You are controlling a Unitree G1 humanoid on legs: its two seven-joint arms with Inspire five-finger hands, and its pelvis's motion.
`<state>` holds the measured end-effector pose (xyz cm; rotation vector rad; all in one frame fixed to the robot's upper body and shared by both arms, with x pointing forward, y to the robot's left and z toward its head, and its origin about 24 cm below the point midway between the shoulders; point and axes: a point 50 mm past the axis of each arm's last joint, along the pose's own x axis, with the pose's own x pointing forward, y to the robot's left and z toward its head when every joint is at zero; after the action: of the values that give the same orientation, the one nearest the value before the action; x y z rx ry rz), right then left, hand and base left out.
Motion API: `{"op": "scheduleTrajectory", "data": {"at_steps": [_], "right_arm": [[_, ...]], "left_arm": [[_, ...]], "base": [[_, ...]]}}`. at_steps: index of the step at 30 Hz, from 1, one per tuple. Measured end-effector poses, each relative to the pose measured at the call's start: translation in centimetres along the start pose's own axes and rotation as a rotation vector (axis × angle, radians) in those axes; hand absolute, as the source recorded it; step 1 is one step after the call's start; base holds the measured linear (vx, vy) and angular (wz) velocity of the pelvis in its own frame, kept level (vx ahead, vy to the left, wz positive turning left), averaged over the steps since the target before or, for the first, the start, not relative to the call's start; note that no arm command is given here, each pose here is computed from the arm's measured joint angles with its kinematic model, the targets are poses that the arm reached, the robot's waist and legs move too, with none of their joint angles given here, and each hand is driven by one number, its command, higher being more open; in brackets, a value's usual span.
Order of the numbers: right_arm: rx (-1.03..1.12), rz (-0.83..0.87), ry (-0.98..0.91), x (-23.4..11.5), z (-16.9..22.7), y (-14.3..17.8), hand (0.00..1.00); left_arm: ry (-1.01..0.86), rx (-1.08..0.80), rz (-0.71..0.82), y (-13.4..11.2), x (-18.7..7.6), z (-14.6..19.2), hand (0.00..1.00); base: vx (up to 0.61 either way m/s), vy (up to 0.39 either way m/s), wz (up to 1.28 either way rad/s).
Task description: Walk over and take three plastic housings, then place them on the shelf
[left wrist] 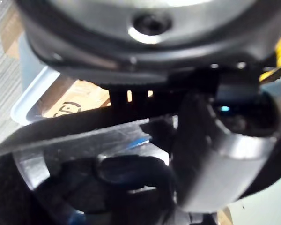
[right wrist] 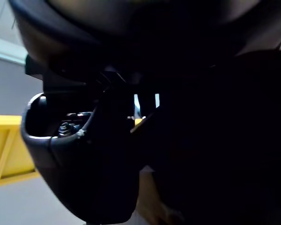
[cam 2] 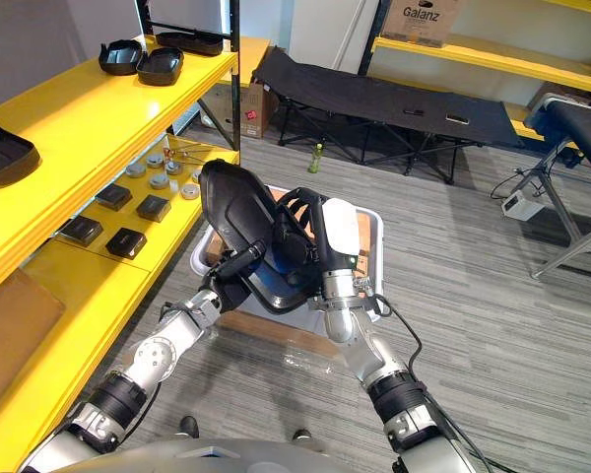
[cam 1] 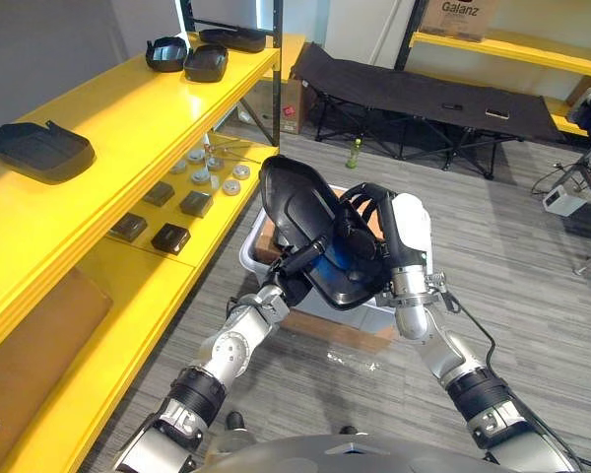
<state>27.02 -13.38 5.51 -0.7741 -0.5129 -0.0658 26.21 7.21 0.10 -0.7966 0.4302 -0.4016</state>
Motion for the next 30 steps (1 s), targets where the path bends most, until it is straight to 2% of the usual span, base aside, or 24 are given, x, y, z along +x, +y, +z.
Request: {"op": "scheduleTrajectory", "data": {"at_steps": [11, 13, 16, 17, 19, 20, 23, 24, 27, 30], "right_arm": [[0.164, -0.111, -0.024, 0.8, 2.1, -0.3, 1.0], [0.216, -0.138, -0.008, 1.0, 2.4, -0.4, 1.0], [0.282, -0.186, 0.008, 1.1, 3.0, -0.8, 1.0], [0.314, -0.191, 0.052, 0.7, 2.6, -1.0, 1.0], [0.346, -0.187, 0.118, 0.2, 1.9, -1.1, 1.0], [0.414, -0.192, 0.216, -0.8, 1.0, -1.1, 1.0], [0.492, -0.239, 0.387, -3.0, -0.7, -1.2, 1.0], [0.533, -0.254, 0.475, -4.4, -1.6, -1.2, 1.0], [0.613, -0.257, 0.55, -5.5, -2.2, -1.0, 1.0], [0.703, -0.212, 0.536, -5.7, -1.3, -0.6, 1.0]], "left_arm": [[-0.041, 0.002, -0.003, -1.3, 0.6, 0.1, 0.0], [-0.092, 0.023, 0.011, -1.8, 0.3, 1.0, 0.0], [-0.273, 0.128, 0.081, -2.7, -1.1, 3.4, 0.0], [-0.445, 0.18, 0.186, -2.5, -2.2, 5.5, 0.0], [-0.564, 0.238, 0.291, -1.8, -3.3, 7.2, 0.0], [-0.708, 0.32, 0.455, -0.6, -5.3, 9.0, 0.0], [-0.914, 0.391, 0.725, 1.5, -9.2, 11.0, 0.0], [-1.008, 0.42, 0.866, 2.4, -11.3, 11.6, 0.0], [-1.076, 0.451, 1.011, 3.0, -13.2, 11.4, 0.0], [-1.063, 0.455, 1.016, 2.6, -12.8, 10.6, 0.0]], "base": [[0.0, 0.0, 0.0], [0.0, -0.001, -0.02], [0.0, 0.001, 0.03], [-0.01, 0.003, 0.08], [-0.01, 0.001, 0.06], [0.0, -0.005, 0.04], [0.02, -0.007, 0.05], [0.03, -0.002, 0.03], [0.04, 0.0, 0.01], [0.0, 0.0, -0.02]]}}
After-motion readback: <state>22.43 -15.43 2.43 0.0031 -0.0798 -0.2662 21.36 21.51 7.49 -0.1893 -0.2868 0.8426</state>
